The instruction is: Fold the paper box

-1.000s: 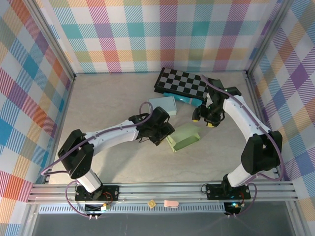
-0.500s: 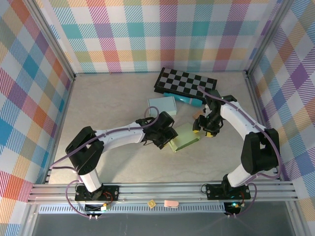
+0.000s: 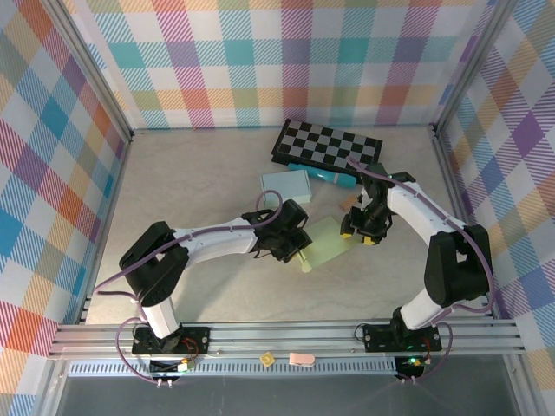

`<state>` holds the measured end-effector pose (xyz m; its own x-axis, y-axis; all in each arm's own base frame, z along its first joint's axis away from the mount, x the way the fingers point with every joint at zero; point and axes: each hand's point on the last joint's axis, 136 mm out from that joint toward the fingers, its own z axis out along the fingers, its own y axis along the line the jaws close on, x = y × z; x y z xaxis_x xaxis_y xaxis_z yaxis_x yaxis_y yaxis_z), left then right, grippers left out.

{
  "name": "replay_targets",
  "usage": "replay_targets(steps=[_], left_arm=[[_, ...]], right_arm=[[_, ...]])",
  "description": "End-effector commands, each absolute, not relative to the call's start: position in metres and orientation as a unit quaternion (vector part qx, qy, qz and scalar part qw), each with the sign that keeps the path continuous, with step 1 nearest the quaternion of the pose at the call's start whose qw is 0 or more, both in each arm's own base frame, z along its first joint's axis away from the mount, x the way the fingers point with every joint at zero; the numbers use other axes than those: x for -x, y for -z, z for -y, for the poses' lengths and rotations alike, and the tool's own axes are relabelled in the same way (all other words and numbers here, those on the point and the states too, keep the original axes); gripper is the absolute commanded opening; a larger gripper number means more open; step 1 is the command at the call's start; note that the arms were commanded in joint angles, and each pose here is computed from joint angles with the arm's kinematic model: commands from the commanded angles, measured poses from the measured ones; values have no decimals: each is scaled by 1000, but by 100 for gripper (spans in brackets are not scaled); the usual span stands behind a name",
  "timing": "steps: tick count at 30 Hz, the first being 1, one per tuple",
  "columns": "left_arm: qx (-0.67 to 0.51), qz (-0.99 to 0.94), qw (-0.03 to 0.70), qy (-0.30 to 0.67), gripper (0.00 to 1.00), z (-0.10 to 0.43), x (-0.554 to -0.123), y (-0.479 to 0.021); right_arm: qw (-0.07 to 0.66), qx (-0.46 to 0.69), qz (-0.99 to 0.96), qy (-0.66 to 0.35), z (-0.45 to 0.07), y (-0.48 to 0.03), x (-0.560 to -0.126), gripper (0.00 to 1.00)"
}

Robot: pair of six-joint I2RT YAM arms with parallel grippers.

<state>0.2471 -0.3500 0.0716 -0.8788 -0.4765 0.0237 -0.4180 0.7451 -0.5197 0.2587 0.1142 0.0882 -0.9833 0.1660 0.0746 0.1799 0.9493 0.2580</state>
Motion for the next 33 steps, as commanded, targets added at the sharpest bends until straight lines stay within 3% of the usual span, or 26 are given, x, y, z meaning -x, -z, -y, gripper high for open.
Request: replay_targets(steps=[1,8,24,33], left_arm=[[227,-943,68,234,44,338,-244,-61],[218,-947,64,229,34,334,-243,-53],[200,-953,75,214,28,322,-250,-55],[196,-956,75,207,27,318,-251,-53]], right_arm=[[38,81,988,125,-112,-78,-255,56],[42,74,990,113,-108,-71,-253,57],[2,19,984,179,-134,-96,-285,61],[28,4,985,169,-134,-67,-286,51]])
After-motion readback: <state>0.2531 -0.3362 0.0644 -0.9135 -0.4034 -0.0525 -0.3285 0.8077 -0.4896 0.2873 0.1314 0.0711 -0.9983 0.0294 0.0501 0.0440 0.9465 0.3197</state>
